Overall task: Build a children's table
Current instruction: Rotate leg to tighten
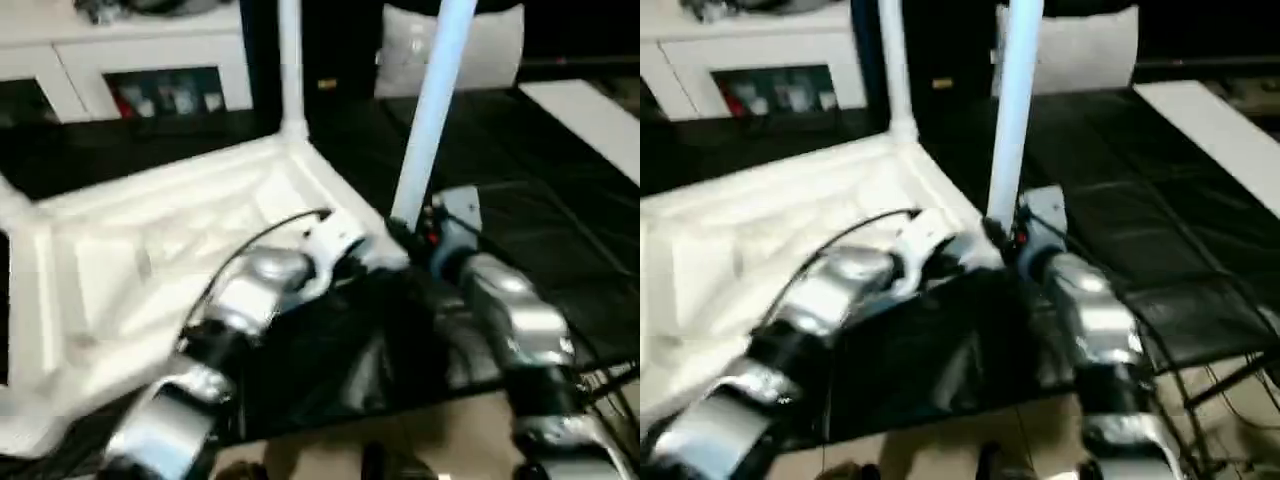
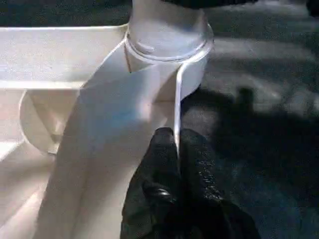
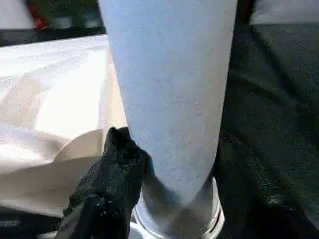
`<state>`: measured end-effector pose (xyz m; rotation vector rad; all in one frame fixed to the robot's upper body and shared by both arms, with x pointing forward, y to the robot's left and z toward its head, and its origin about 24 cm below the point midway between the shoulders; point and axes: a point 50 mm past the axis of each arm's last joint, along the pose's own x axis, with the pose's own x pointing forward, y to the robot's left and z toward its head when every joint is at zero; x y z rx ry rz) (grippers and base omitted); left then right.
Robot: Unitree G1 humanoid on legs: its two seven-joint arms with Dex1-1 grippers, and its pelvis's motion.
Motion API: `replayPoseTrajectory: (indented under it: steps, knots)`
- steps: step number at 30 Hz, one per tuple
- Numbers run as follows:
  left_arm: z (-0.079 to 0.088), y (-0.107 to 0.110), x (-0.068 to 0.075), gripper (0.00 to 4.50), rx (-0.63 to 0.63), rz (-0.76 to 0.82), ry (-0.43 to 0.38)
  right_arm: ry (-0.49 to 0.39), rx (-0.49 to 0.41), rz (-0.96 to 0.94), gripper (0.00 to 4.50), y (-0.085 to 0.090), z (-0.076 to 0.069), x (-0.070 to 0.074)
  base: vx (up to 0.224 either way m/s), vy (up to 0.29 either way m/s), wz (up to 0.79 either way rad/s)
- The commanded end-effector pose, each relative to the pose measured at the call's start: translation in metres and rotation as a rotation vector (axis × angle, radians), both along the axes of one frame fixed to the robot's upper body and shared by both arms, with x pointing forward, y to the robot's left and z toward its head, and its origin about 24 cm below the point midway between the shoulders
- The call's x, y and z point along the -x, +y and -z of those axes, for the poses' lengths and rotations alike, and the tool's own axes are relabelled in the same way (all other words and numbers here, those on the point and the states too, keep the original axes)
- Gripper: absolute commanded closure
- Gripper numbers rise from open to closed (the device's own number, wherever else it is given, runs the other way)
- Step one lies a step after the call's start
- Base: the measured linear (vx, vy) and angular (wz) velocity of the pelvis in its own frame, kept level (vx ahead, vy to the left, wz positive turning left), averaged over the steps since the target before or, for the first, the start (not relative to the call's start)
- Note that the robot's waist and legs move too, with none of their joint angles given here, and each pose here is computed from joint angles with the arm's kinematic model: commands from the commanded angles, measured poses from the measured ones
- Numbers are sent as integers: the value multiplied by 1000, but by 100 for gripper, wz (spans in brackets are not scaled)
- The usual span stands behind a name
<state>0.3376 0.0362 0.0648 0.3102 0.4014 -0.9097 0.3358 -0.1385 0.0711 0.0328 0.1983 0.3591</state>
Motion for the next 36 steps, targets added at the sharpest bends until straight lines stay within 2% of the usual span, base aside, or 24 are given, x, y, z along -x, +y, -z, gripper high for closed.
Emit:
replayPoseTrajectory:
  steps: [1, 7, 11, 12, 14, 15, 22, 24, 30, 31, 36]
  knots:
    - [-33, -16, -8, 450, 77, -14, -133, 40, -37, -45, 186, 21, 12, 5, 0, 0, 0]
    - [-29, -11, -6, 450, 69, 18, -129, -26, -81, -76, 133, 17, -1, 4, 0, 0, 0]
    - [-26, -3, -3, 450, 43, 83, -139, -60, -32, -152, 94, 3, -6, 8, 0, 0, 0]
    - [-23, 3, -2, 450, 21, 116, -136, -67, -9, -206, 85, -6, -8, 11, 0, 0, 0]
    - [-22, 6, -1, 450, 10, 136, -139, -67, 0, -241, 65, -9, -9, 13, 0, 0, 0]
    - [-19, 12, 1, 450, -8, 179, -136, -66, 18, -305, 56, -17, -12, 17, 0, 0, 0]
    - [-11, 33, 10, 450, -58, 347, -108, -61, 87, -494, 2, -44, -23, 27, 9, -25, -1]
    - [-10, 41, 17, 450, -79, 483, -102, -48, 113, -598, 2, -51, -28, 33, 0, 0, 0]
    - [-8, 55, 28, 450, -145, 691, -73, -12, 116, -864, 2, -53, -35, 50, 0, 0, 0]
    - [-8, 57, 29, 450, -154, 715, -67, -3, 115, -899, 29, -53, -35, 52, 0, 0, 0]
    - [-9, 62, 38, 450, -174, 858, -38, 88, 102, -1055, 63, -52, -32, 61, 0, 0, 0]
